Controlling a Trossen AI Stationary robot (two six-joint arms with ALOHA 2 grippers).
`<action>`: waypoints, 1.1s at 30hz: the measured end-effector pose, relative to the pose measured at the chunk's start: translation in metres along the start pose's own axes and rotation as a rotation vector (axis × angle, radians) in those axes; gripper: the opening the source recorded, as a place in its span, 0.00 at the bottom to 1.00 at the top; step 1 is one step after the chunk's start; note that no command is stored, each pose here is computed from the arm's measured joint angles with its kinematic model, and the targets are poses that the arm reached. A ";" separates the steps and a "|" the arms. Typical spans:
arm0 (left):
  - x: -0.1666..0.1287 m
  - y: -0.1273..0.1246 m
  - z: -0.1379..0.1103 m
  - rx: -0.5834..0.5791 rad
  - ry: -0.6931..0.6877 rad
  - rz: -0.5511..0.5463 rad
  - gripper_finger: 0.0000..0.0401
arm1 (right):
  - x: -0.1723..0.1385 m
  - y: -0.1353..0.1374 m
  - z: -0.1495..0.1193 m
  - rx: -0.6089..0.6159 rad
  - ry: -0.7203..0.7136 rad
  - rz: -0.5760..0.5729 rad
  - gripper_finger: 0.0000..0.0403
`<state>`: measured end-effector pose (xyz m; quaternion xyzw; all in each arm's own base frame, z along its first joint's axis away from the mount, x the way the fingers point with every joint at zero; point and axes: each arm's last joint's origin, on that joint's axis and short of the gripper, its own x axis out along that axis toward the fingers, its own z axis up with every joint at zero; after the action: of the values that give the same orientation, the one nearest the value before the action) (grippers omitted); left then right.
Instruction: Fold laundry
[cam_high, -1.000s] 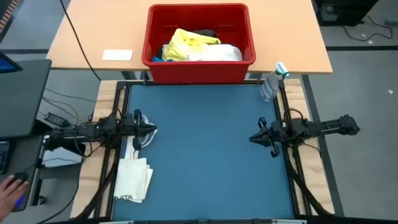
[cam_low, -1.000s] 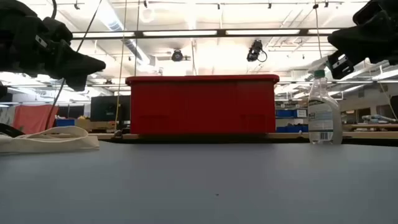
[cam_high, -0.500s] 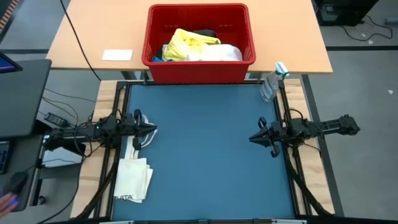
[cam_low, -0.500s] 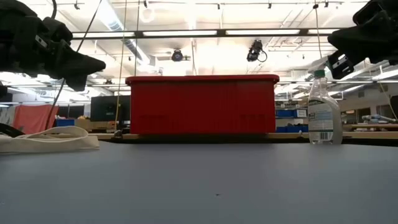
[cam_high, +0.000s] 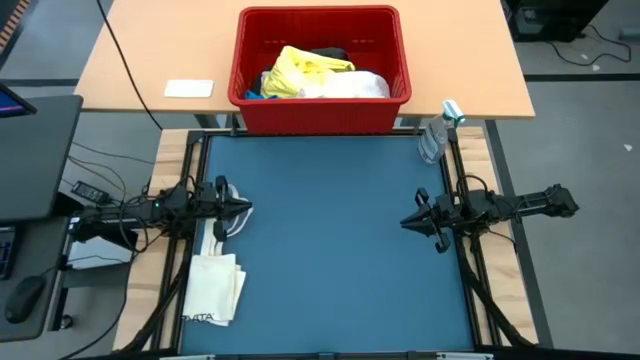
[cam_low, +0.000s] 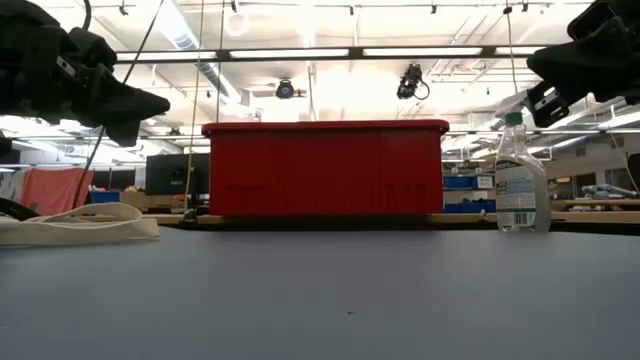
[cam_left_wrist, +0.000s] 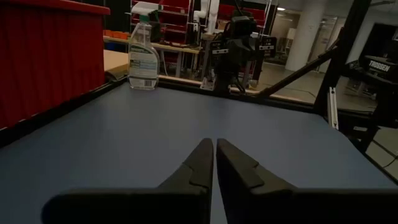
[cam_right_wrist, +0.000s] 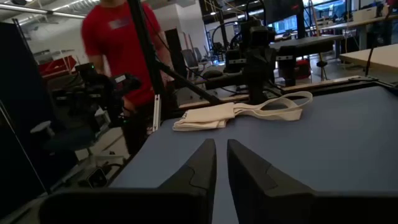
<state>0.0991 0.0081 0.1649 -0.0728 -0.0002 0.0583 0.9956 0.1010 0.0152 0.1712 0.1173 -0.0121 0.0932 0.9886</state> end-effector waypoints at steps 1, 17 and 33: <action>0.000 0.000 0.000 0.000 0.000 0.000 0.06 | 0.000 0.000 0.000 0.000 0.000 0.000 0.12; 0.000 0.000 0.000 0.000 0.000 0.000 0.06 | 0.000 0.000 0.000 0.000 0.000 0.000 0.12; 0.000 0.000 0.002 -0.001 -0.019 -0.003 0.06 | 0.000 0.000 0.000 0.000 0.000 0.000 0.12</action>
<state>0.0991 0.0081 0.1667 -0.0727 -0.0099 0.0576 0.9956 0.1010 0.0152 0.1712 0.1171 -0.0122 0.0932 0.9887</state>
